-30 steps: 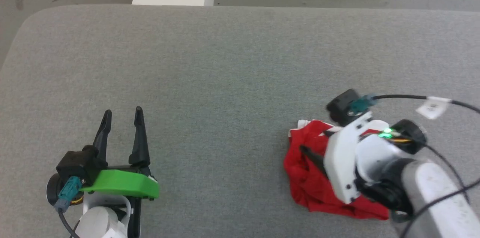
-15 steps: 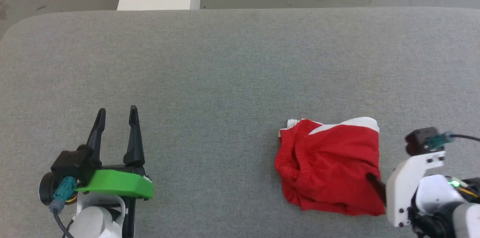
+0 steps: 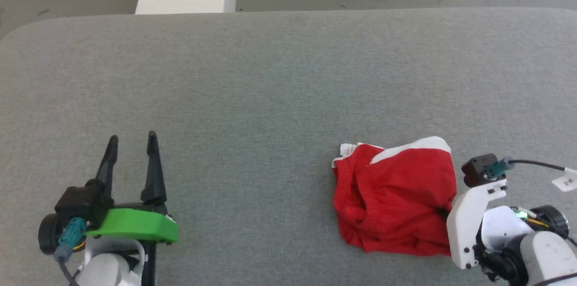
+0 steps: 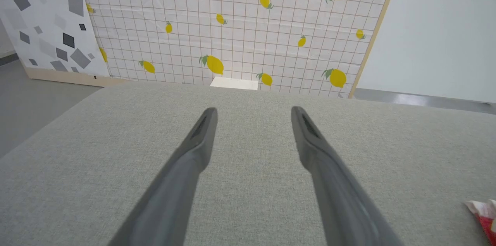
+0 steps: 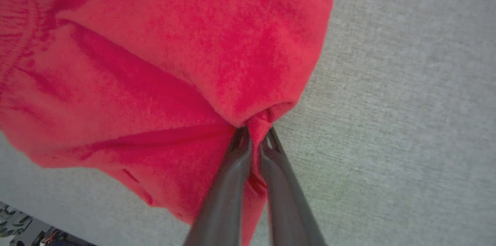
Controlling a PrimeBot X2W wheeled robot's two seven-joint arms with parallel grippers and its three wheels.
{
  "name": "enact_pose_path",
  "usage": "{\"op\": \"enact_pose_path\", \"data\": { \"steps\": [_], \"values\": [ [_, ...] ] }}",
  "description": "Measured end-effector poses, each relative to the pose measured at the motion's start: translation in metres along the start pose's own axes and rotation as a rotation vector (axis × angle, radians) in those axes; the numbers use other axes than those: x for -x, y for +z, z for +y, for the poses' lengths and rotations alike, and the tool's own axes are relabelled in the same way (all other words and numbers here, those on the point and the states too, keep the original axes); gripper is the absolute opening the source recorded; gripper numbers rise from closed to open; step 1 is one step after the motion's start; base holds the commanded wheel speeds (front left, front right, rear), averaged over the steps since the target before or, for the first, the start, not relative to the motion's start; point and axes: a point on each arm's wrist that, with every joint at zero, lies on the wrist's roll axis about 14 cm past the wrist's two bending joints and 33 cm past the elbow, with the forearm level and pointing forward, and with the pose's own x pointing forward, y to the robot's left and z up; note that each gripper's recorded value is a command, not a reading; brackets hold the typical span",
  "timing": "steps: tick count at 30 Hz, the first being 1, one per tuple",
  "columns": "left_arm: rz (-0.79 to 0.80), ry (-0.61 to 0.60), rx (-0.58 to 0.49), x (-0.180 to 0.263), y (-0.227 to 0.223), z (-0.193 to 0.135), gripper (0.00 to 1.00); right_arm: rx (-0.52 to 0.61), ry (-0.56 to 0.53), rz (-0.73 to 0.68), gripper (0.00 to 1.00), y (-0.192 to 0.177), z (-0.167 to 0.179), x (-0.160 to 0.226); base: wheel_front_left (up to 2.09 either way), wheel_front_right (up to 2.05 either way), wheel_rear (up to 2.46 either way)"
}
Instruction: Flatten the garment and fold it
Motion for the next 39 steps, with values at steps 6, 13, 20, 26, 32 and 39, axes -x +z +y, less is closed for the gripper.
{"op": "enact_pose_path", "data": {
  "steps": [6,13,20,26,32,39],
  "values": [
    [-0.026,-0.029,-0.003,-0.014,0.005,-0.011,1.0,0.065,-0.101,0.011,0.0,0.007,-0.05,0.02,0.0,0.0,0.0],
    [-0.03,-0.147,-0.014,-0.042,0.003,-0.046,1.0,0.073,-0.325,-0.01,0.0,0.028,-0.141,0.065,0.0,0.0,0.0],
    [0.0,-0.27,-0.041,-0.075,-0.012,-0.079,1.0,0.008,-0.5,0.004,0.0,0.029,-0.211,0.082,0.0,0.0,0.0],
    [0.061,-0.313,-0.083,-0.095,-0.038,-0.084,1.0,-0.066,-0.659,0.046,0.0,0.014,-0.267,0.088,0.0,0.0,0.0],
    [0.135,-0.338,-0.084,-0.102,-0.072,-0.089,1.0,-0.145,-0.808,0.078,0.32,-0.008,-0.308,0.1,0.0,0.0,0.0],
    [0.152,-0.343,-0.077,-0.103,-0.08,-0.092,1.0,-0.107,-0.923,-0.02,1.0,0.006,-0.329,0.124,0.0,0.0,0.0]
  ]
}}
